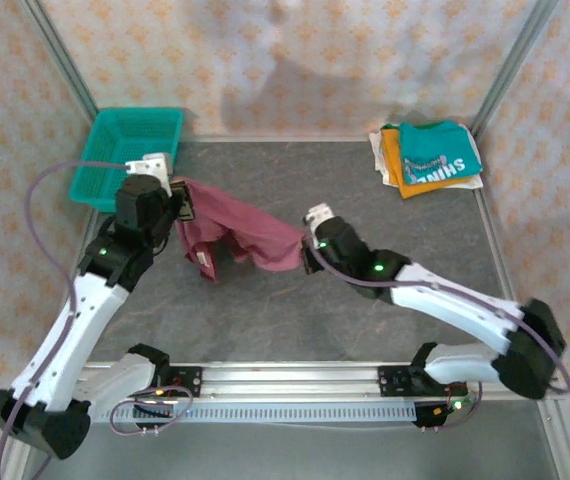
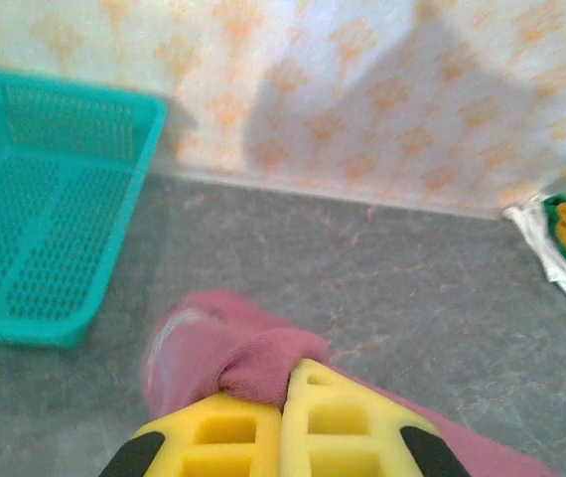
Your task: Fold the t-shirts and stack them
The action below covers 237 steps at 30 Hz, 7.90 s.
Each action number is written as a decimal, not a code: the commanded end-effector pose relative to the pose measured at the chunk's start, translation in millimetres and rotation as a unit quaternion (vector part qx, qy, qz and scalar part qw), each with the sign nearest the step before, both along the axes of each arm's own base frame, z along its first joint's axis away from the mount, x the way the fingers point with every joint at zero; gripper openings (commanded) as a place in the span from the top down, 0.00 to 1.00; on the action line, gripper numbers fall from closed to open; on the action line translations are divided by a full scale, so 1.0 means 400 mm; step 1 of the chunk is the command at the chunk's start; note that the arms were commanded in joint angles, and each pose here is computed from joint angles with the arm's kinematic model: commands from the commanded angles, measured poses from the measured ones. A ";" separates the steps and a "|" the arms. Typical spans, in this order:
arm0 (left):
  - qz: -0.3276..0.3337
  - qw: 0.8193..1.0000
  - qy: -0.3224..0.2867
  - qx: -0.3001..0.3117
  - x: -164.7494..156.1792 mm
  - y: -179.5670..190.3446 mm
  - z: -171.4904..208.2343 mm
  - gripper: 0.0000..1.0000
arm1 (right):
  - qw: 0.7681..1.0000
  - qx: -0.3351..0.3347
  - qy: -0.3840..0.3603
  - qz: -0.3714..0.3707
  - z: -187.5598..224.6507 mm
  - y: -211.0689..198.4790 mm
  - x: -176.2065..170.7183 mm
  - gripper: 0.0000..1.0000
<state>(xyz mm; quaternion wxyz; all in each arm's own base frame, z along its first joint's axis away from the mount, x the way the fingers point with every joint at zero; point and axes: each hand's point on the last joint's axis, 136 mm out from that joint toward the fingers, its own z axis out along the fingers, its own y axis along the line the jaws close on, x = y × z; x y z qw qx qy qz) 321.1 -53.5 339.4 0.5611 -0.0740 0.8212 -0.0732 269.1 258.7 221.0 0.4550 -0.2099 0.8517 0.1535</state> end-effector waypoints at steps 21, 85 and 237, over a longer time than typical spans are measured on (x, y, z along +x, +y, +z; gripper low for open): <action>-0.231 0.965 -0.058 -0.113 -0.180 -0.168 0.351 1.00 | 0.958 -0.061 -0.214 -0.180 0.556 -0.429 -0.097 1.00; -0.138 0.963 0.216 0.086 0.302 -0.229 -0.483 1.00 | 0.931 0.034 0.128 -0.339 -0.263 -0.473 0.356 0.37; -0.100 0.915 0.357 0.158 -0.291 -0.169 -0.627 0.43 | 0.966 0.139 0.038 -0.214 -0.176 -0.381 0.169 0.40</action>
